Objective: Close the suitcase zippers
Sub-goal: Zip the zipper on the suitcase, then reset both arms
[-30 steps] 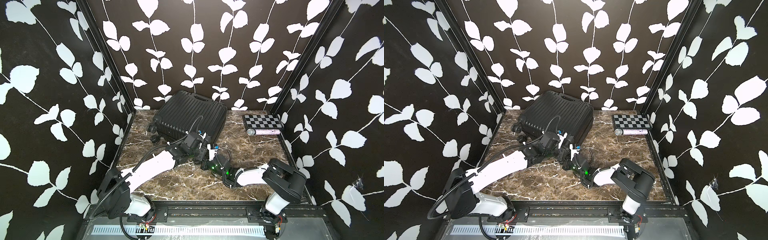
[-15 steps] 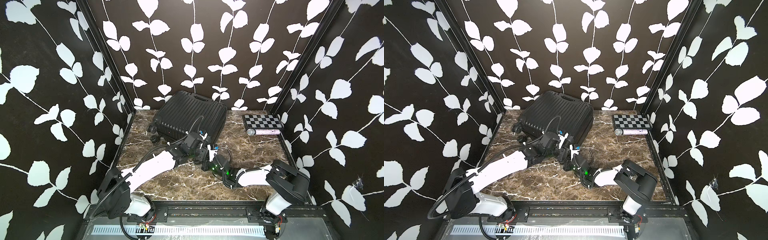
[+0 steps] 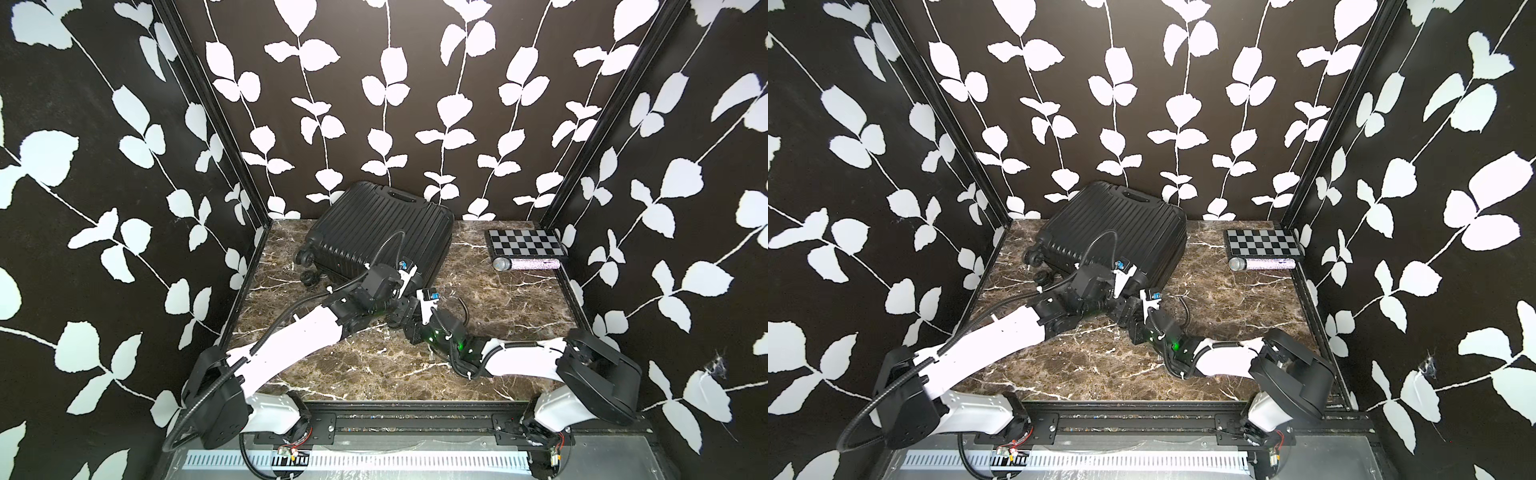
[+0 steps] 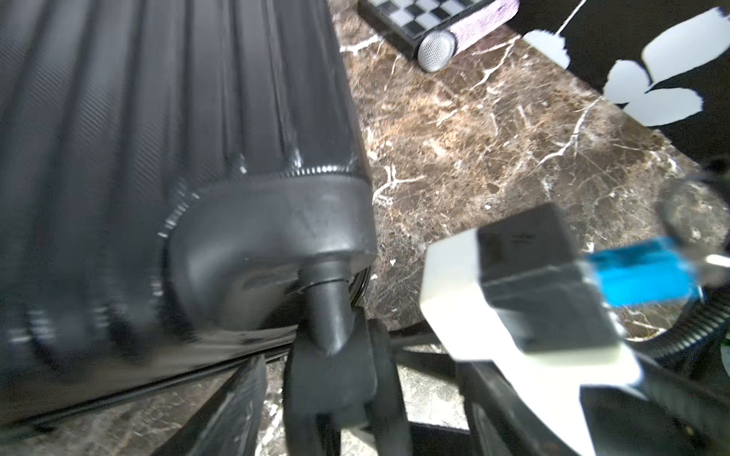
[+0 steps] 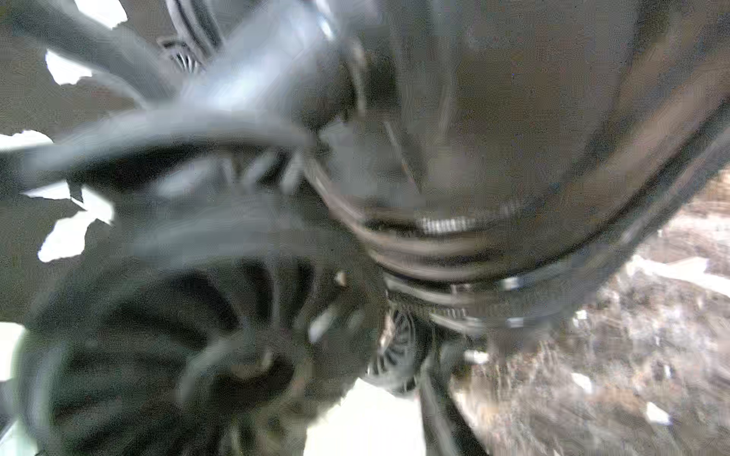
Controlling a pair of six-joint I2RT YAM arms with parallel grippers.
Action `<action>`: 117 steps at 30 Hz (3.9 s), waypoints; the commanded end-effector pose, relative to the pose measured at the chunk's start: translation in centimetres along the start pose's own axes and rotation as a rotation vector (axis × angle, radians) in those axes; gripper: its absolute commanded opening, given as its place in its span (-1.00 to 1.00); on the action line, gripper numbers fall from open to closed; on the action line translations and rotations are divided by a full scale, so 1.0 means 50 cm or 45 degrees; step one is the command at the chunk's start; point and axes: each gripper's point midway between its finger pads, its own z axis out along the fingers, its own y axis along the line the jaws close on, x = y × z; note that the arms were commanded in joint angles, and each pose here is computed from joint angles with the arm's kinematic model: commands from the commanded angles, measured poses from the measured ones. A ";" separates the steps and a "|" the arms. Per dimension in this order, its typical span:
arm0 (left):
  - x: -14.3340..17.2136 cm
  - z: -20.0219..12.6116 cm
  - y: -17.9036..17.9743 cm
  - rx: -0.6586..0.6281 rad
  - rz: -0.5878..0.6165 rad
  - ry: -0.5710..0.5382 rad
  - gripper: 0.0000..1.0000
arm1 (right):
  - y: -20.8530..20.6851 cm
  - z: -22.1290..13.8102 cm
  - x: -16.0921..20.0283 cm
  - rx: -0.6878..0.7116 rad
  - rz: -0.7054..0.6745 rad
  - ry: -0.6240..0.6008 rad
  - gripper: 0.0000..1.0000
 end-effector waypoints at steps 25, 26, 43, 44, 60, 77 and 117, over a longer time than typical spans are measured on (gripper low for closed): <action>0.076 -0.181 0.306 -0.978 -0.145 -0.078 0.66 | -0.296 -0.191 -0.097 0.712 -0.205 -0.028 0.16; 0.081 -0.184 0.314 -0.997 -0.146 -0.081 0.66 | -0.303 -0.198 -0.102 0.727 -0.211 -0.030 0.17; 0.258 -0.223 0.512 -1.416 -0.195 0.036 0.79 | -0.537 -0.366 -0.134 1.096 -0.071 -0.005 0.24; 0.266 -0.223 0.519 -1.424 -0.194 0.045 0.79 | -0.547 -0.372 -0.132 1.114 -0.067 -0.009 0.24; 0.308 -0.106 0.580 -1.057 -0.219 -0.093 0.85 | -0.640 -0.388 -0.111 1.142 0.018 -0.193 0.29; 0.272 -0.038 0.583 -0.943 -0.108 -0.403 0.83 | -0.674 -0.356 -0.162 1.006 -0.091 -0.392 0.31; 0.276 -0.022 0.608 -0.933 -0.167 -0.304 0.99 | -0.682 -0.229 -0.158 0.953 -0.262 -0.222 0.97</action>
